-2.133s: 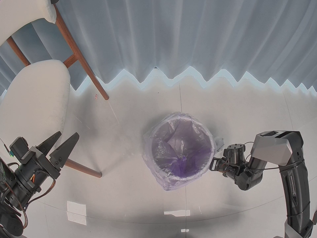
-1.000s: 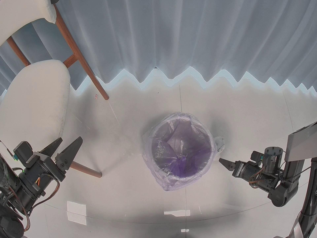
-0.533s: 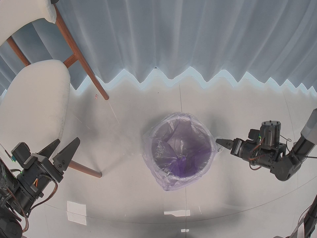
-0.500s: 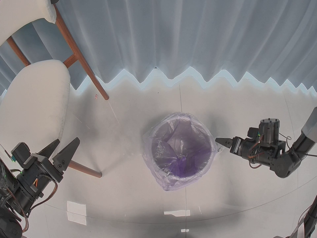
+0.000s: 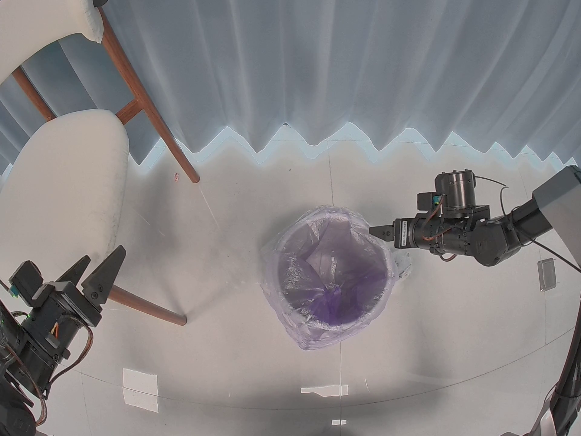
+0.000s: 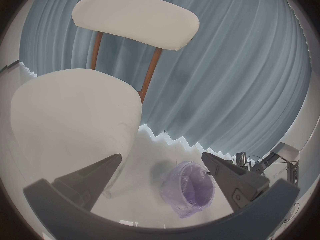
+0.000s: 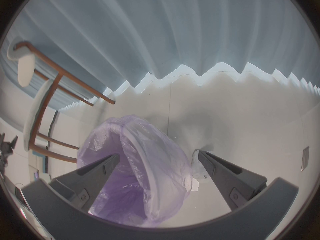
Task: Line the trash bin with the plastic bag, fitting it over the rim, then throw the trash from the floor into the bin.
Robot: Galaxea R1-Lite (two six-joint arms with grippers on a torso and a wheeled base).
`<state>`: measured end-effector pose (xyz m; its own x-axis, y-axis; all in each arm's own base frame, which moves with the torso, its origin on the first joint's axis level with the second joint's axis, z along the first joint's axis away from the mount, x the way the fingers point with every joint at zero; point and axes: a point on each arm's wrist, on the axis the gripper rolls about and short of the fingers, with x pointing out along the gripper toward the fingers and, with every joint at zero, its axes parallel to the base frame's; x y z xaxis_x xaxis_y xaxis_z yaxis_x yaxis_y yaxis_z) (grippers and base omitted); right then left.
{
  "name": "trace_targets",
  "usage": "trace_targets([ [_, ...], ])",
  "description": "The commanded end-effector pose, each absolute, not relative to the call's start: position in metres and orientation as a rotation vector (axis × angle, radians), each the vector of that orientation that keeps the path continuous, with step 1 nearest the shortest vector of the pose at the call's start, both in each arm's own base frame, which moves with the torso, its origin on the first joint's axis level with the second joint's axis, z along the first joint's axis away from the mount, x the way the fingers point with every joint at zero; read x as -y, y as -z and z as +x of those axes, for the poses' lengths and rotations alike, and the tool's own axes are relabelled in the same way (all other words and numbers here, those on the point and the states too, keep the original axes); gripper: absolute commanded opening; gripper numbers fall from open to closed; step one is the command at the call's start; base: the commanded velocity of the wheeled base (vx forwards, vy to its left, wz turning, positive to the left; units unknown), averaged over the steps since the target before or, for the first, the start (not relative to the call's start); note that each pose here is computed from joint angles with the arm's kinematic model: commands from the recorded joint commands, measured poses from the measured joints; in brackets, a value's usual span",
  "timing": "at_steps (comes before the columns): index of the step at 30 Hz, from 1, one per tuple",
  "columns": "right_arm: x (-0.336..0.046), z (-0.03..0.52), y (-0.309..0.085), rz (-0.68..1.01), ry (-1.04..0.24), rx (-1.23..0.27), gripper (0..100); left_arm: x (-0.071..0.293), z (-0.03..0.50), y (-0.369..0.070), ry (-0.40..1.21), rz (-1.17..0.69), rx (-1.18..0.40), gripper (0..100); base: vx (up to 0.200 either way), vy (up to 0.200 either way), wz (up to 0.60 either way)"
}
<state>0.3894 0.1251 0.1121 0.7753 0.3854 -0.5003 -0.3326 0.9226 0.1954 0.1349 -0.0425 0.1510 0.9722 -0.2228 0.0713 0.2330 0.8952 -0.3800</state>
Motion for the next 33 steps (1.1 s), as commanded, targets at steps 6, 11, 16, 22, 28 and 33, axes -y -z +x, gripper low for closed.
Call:
trace_targets([
  [6,-0.136,0.403,-0.073,-0.001,-0.373,-0.620,100,0.036,0.131,-0.149,0.198,-0.396,0.025,100,0.000,0.000,0.00],
  [11,-0.137,0.404,-0.062,-0.004,-0.372,-0.643,100,0.036,0.131,-0.149,0.196,-0.396,0.024,100,0.000,0.000,0.00],
  [16,-0.141,0.405,-0.060,-0.003,-0.380,-0.631,0,0.035,0.132,-0.148,0.187,-0.395,0.022,100,0.000,0.000,0.00],
  [22,-0.146,0.402,-0.060,0.020,-0.384,-0.639,0,0.035,0.132,-0.148,0.187,-0.395,0.022,100,0.000,0.000,0.00],
  [28,-0.151,0.401,-0.063,0.211,-0.290,-0.665,0,0.035,0.131,-0.149,0.183,-0.395,0.026,100,0.000,0.000,0.00],
  [33,-0.150,0.403,-0.069,0.318,-0.195,-0.641,0,0.034,0.131,-0.149,0.183,-0.395,0.026,100,0.000,0.000,0.00],
])
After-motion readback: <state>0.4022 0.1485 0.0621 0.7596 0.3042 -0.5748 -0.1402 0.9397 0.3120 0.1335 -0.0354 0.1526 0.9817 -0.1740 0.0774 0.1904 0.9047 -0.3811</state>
